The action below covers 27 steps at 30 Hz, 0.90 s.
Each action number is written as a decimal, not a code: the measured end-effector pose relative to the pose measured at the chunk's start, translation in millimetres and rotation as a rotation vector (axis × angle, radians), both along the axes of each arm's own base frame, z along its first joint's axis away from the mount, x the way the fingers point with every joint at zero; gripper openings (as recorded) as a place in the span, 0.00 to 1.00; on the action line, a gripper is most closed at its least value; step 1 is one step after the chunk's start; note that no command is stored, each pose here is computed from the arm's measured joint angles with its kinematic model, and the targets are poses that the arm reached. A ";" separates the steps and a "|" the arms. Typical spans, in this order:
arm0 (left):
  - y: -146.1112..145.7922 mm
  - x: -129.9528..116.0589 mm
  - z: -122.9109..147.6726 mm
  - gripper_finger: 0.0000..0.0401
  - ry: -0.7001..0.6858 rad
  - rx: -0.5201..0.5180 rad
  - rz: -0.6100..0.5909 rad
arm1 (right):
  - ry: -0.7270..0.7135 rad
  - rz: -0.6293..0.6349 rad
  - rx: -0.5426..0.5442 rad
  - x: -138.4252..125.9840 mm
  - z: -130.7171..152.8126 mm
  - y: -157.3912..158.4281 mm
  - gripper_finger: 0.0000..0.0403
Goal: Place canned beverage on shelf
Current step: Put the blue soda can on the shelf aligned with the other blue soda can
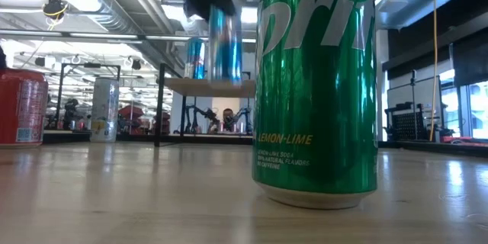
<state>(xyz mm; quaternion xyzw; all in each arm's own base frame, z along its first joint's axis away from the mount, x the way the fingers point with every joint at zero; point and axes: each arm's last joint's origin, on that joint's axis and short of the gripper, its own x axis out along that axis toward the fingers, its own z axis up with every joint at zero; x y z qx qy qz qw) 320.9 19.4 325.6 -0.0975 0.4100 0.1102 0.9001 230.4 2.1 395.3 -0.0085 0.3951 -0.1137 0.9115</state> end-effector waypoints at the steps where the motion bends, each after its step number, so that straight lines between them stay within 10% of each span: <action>1: 2.6 -2.4 12.3 0.53 -0.012 0.004 0.011 | -0.012 -0.009 -0.009 0.8 0.8 -0.4 0.93; 10: 44.5 -38.1 87.3 0.53 0.016 0.213 0.150 | -0.079 -0.036 -0.030 6.9 4.7 -1.2 0.93; 27: 157.4 -79.9 45.1 0.53 0.132 0.078 0.421 | -0.072 -0.116 0.025 19.6 -3.8 -1.1 0.93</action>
